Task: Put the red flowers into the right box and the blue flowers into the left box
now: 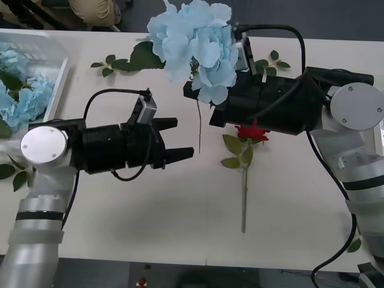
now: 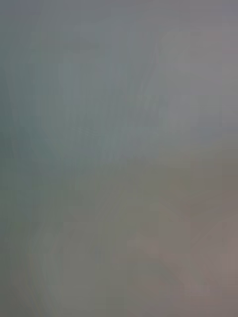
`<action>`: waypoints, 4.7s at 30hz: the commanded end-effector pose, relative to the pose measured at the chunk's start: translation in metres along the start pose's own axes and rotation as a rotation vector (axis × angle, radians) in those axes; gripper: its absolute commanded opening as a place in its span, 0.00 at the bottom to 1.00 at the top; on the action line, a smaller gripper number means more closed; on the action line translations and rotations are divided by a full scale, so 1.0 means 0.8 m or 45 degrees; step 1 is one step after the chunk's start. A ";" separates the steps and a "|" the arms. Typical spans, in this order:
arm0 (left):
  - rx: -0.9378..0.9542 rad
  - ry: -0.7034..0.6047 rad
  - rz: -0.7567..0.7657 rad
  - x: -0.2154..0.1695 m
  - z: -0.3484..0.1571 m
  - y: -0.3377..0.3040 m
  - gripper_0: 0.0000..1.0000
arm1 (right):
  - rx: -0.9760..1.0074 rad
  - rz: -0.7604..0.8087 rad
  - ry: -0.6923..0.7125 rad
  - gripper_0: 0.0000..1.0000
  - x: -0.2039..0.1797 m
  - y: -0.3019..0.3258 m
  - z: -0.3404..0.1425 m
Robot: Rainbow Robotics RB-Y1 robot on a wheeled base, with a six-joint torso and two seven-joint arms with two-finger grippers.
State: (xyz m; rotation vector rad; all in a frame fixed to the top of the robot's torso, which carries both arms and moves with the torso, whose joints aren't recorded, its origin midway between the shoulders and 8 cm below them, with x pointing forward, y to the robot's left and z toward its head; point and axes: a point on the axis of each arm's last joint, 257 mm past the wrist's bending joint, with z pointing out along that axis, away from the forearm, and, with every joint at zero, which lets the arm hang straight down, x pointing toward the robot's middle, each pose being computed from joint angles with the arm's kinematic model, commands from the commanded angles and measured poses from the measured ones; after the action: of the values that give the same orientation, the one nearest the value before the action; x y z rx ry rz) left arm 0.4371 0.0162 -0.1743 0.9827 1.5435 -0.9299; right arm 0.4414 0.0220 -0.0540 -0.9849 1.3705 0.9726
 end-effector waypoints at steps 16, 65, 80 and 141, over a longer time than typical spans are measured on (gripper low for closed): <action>0.038 -0.192 0.025 -0.069 0.066 -0.036 0.00 | -0.005 -0.091 -0.016 0.00 -0.019 -0.002 -0.009; -0.113 -0.081 0.170 -0.077 -0.032 0.054 0.00 | -0.076 0.072 0.243 0.95 0.019 -0.009 -0.081; -0.602 0.329 -0.025 -0.098 -0.345 0.197 0.00 | 0.101 0.861 0.808 0.95 0.097 -0.026 -0.241; -1.702 0.940 0.066 0.083 -0.697 0.397 0.75 | 1.075 0.917 1.135 0.29 0.349 -0.156 -0.151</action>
State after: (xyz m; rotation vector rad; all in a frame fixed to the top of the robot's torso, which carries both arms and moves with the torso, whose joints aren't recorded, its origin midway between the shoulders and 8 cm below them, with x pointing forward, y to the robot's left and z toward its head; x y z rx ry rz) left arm 0.5182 0.6503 -0.1987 0.3857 2.2185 0.6523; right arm 0.5065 -0.1452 -0.3395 -0.1591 2.7251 0.2806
